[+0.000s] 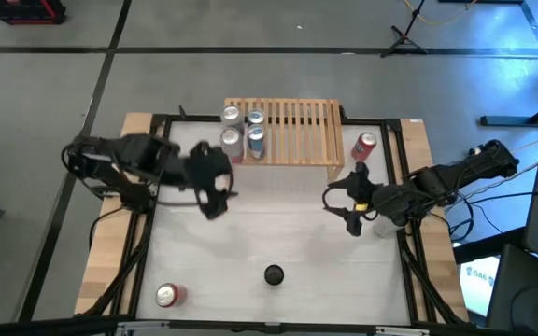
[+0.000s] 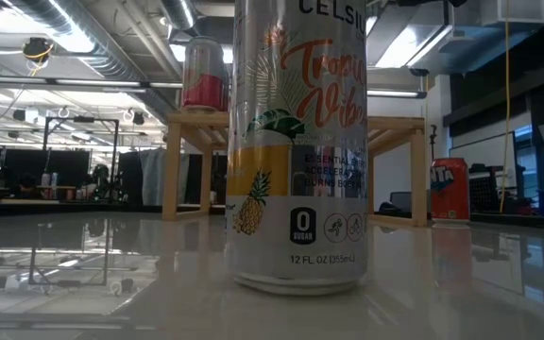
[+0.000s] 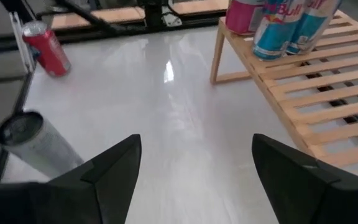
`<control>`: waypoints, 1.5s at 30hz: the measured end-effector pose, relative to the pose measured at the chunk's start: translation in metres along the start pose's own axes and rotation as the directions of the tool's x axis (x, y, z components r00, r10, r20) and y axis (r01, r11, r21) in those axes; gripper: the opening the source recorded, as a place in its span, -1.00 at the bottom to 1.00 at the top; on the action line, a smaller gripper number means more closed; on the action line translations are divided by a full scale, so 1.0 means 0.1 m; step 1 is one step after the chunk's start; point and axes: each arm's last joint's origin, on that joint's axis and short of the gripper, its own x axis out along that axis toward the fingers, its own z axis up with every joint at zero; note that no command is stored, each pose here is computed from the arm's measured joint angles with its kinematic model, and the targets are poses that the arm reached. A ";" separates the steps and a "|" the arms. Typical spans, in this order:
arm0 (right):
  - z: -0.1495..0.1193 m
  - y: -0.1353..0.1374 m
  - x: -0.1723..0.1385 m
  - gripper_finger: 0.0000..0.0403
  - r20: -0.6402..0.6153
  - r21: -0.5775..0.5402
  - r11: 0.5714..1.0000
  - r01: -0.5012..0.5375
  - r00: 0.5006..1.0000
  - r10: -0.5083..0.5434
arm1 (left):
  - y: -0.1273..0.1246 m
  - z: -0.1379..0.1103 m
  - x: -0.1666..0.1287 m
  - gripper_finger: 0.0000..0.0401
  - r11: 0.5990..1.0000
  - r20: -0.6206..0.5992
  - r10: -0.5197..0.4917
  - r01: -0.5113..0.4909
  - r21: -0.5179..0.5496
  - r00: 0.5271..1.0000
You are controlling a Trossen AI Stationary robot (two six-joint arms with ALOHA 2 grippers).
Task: Place canned beverage on shelf
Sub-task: Put the top red soda can on the shelf
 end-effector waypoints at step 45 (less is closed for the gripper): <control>-0.17 -2.13 -0.24 0.46 -0.580 0.310 0.643 0.700 0.675 -0.456 | 0.64 -0.98 0.12 0.39 0.984 0.187 -0.177 0.179 0.006 0.966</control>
